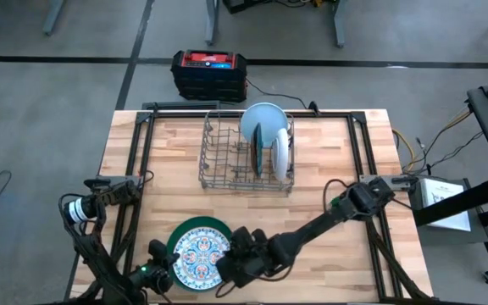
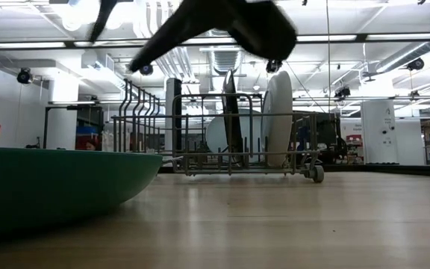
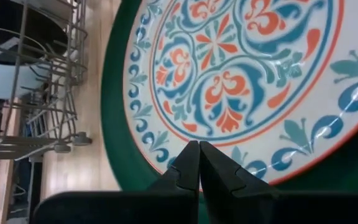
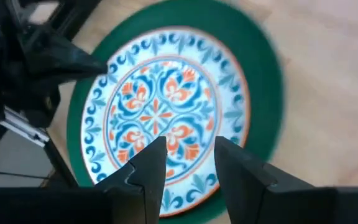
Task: Sort dishes
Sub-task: Put the white and blue patterned plate in the dishwasher rack
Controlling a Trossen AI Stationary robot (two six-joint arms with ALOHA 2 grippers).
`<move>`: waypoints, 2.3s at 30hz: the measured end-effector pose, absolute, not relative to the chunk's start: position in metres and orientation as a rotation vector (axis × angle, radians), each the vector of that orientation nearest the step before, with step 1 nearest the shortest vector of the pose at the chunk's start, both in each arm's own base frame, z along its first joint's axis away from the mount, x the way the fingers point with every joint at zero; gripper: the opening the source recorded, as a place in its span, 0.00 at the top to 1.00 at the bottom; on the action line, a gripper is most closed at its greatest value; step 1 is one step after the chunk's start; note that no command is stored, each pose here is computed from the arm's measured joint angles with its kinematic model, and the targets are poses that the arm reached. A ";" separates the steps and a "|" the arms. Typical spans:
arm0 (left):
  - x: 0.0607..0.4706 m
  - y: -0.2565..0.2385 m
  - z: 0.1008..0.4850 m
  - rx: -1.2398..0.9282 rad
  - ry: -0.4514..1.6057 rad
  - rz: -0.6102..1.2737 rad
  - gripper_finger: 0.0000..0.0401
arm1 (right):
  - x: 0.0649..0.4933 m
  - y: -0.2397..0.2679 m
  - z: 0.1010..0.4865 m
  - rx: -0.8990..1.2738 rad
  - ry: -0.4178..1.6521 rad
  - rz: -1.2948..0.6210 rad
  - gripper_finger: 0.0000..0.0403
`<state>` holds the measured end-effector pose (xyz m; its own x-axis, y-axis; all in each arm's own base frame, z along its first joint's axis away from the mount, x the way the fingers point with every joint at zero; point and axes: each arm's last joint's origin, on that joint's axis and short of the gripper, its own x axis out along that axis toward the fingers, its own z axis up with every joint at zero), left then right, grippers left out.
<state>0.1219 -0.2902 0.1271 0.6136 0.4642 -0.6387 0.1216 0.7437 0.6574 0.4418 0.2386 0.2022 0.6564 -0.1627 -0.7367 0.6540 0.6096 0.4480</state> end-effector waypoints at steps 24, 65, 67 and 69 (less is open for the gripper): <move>0.119 -0.281 0.102 0.652 0.836 0.199 1.00 | 0.460 0.218 0.171 0.863 0.872 -0.603 0.46; 0.122 -0.278 0.089 0.508 0.650 0.224 1.00 | 0.484 0.174 0.122 0.864 0.926 -0.565 0.79; 0.122 -0.277 0.089 0.513 0.645 0.228 1.00 | 0.485 0.173 0.122 0.855 0.921 -0.557 0.86; 0.122 -0.277 0.088 0.511 0.644 0.230 1.00 | 0.486 0.171 0.125 0.850 0.917 -0.550 0.93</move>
